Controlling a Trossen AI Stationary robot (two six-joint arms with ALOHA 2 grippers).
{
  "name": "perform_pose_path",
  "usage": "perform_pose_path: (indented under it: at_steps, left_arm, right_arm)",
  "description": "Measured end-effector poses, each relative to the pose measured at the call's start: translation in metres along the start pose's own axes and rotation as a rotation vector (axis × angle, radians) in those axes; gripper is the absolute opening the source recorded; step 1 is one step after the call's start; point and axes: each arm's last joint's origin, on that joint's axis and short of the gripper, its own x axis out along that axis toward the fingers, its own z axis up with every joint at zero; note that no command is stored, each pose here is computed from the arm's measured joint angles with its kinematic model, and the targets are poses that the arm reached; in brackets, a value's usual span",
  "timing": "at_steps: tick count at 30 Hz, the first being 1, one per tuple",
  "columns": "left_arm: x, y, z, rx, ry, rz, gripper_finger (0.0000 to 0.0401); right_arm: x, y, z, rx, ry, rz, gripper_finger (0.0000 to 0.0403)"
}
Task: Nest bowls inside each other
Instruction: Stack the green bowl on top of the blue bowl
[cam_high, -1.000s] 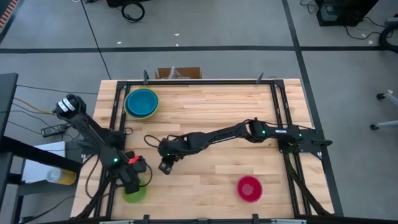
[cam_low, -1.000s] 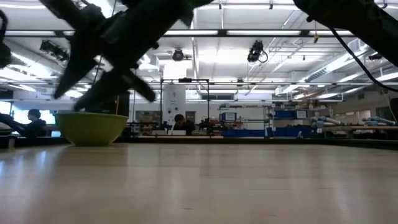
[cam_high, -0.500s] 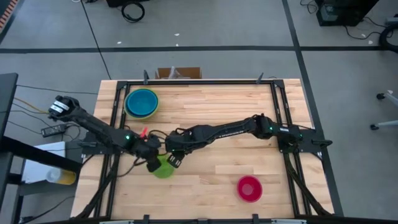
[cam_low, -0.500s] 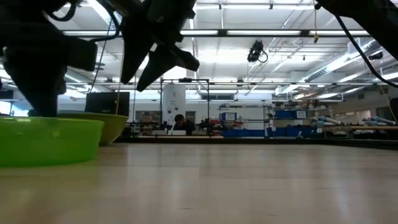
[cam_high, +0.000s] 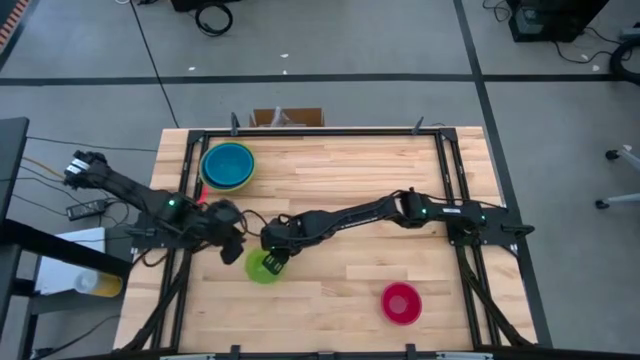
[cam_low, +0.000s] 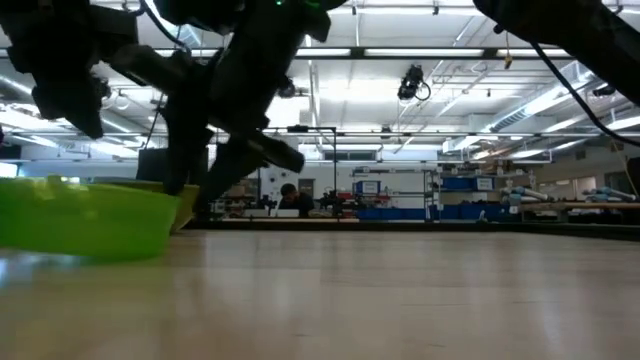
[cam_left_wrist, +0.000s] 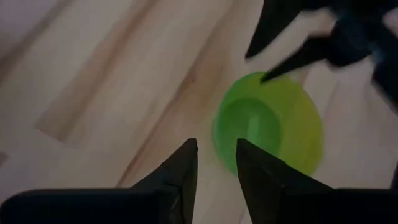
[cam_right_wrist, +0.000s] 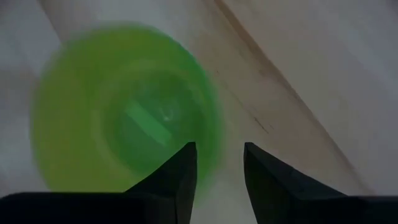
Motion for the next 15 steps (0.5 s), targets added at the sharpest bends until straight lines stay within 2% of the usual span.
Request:
perform_pose_path:
  at_steps: [4,9,15]
  left_arm:
    - [-0.004,0.001,-0.001,-0.003,-0.039,0.003,0.0114]
    - [-0.004,-0.005,-0.008,0.017,-0.048,0.003,0.0114]
    - [-0.007,-0.010,-0.017,0.010,-0.084,0.006,0.0114]
  right_arm:
    - [0.002,0.000,0.002,-0.006,0.003,0.034,0.0110]
    - [0.002,-0.004,0.010,-0.044,-0.002,0.056,0.0020]
    - [0.002,-0.017,0.022,-0.009,0.015,0.069,0.0013]
